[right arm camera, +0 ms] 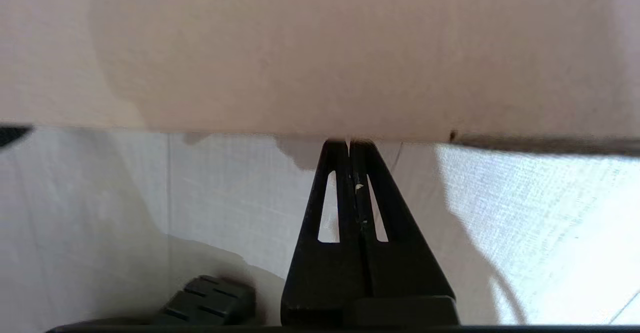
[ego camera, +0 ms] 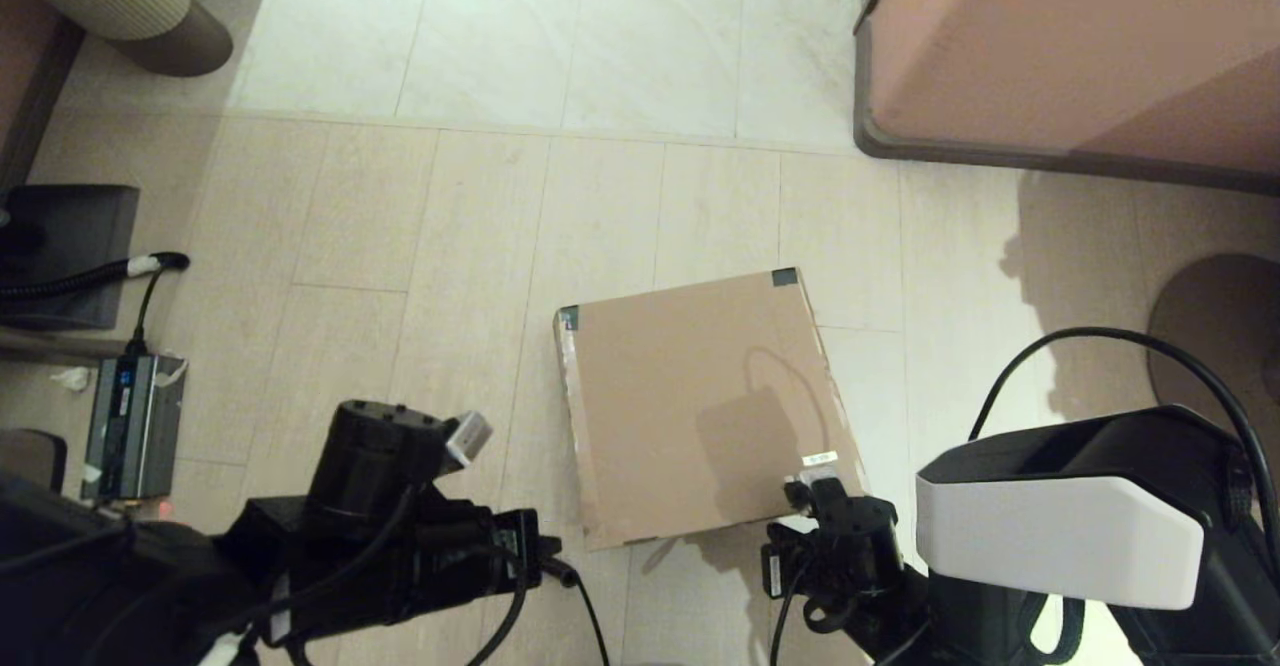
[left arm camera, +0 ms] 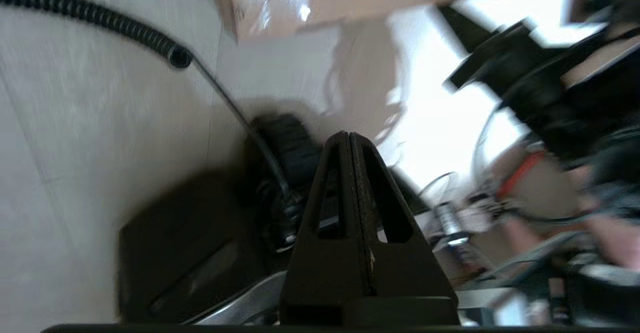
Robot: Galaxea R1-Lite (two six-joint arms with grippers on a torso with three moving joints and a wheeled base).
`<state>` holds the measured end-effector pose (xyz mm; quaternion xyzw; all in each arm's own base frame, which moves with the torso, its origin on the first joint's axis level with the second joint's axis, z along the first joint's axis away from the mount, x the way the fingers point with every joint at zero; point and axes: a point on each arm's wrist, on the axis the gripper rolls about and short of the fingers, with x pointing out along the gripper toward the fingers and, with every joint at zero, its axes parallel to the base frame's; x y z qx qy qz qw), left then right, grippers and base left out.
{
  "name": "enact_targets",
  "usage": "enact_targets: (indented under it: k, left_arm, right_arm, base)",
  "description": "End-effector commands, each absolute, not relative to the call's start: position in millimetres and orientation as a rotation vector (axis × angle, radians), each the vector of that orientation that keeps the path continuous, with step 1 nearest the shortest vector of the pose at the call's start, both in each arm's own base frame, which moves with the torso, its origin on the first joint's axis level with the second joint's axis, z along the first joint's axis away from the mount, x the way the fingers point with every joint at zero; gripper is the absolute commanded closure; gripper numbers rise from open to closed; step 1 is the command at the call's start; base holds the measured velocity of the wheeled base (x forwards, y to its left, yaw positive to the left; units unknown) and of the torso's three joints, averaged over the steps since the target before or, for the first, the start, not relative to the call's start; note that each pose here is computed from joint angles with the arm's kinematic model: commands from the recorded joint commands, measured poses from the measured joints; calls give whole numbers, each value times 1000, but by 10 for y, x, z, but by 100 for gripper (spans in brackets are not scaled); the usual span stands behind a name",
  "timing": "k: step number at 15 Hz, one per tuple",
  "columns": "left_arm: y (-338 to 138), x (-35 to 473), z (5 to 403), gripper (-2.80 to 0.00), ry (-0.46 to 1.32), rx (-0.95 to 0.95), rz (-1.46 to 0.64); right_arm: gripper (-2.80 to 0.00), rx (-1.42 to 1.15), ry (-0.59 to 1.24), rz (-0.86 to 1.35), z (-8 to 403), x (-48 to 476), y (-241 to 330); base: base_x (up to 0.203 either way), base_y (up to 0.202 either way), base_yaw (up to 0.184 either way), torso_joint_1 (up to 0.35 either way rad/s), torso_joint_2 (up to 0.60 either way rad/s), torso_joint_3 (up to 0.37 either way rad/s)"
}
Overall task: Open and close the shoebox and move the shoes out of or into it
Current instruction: Open the shoe box
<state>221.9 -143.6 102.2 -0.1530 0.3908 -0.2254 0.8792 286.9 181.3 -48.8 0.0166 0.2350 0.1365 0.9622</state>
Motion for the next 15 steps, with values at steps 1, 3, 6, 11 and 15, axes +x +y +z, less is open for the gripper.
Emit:
enact_targets:
  k: [1, 3, 6, 11, 15]
  left_arm:
    - [-1531, 2221, 886, 0, 850, -281, -455]
    - [-1660, 2292, 830, 0, 818, -225, -407]
    - [-1835, 2182, 686, 0, 868, -165, -451]
    - [-1890, 2210, 641, 0, 862, -145, -428]
    - [-1865, 2222, 638, 0, 851, -141, -397]
  right_arm:
    - [0, 54, 447, 281, -418, 2897, 1844]
    - [0, 66, 435, 299, -394, 2941, 1948]
    - [0, 85, 397, 310, -322, 3071, 2068]
    - [0, 149, 367, 319, -238, 3130, 2166]
    - [0, 231, 306, 333, -86, 3203, 2287]
  base:
    - [0, 0, 0, 0, 0, 0]
    - [0, 0, 0, 0, 0, 0]
    - [0, 0, 0, 0, 0, 0]
    - [0, 0, 0, 0, 0, 0]
    - [0, 0, 0, 0, 0, 0]
